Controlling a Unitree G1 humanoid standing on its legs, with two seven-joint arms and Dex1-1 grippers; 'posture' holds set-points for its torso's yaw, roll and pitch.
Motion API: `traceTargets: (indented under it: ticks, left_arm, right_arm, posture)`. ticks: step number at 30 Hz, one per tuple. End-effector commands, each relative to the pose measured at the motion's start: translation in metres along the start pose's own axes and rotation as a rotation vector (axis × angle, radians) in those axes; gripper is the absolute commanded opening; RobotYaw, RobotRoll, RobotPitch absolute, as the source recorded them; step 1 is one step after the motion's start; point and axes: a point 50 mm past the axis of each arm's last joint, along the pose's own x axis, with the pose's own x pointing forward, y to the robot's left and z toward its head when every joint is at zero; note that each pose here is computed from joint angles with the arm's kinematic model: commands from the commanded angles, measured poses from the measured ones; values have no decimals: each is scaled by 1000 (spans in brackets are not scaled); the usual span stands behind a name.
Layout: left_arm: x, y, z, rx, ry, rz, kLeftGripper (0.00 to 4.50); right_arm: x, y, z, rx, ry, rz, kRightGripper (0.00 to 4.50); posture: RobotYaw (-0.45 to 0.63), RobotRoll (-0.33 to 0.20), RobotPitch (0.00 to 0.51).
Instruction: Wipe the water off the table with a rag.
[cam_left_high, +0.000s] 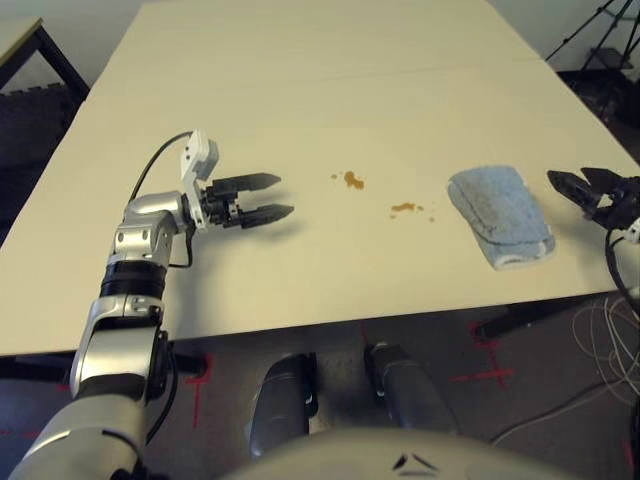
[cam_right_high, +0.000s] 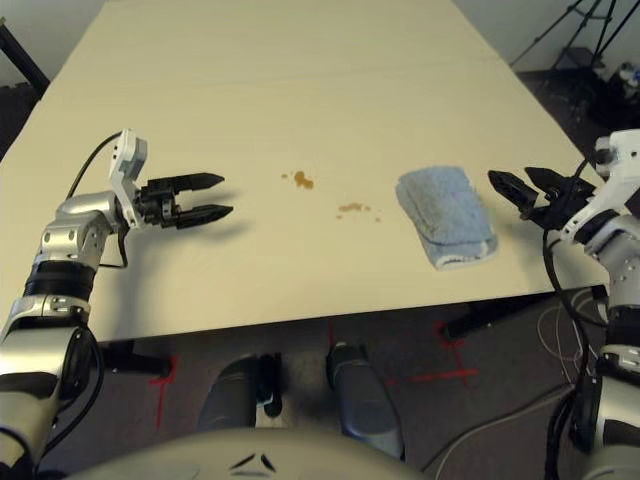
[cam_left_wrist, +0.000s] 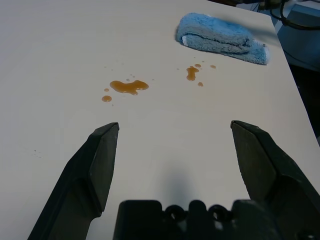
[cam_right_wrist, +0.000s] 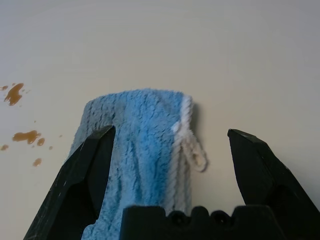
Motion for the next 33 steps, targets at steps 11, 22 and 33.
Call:
traceTargets:
  ticks: [11,22,33]
  left_arm:
    - [-3,-2,-3,3,13,4,4500]
    - [-2,-2,-3,5,16,6,4500]
    - [-4,-1,-1,11,10,22,4500]
  right_arm:
    - [28,5,-42,24,153,2,4476]
    - [38,14,-58,5,230,25,4316]
    - [41,14,-57,0,234,17,539]
  posture:
    - [-344,0,148]
    - [-336,0,146]
    - [-318,0,142]
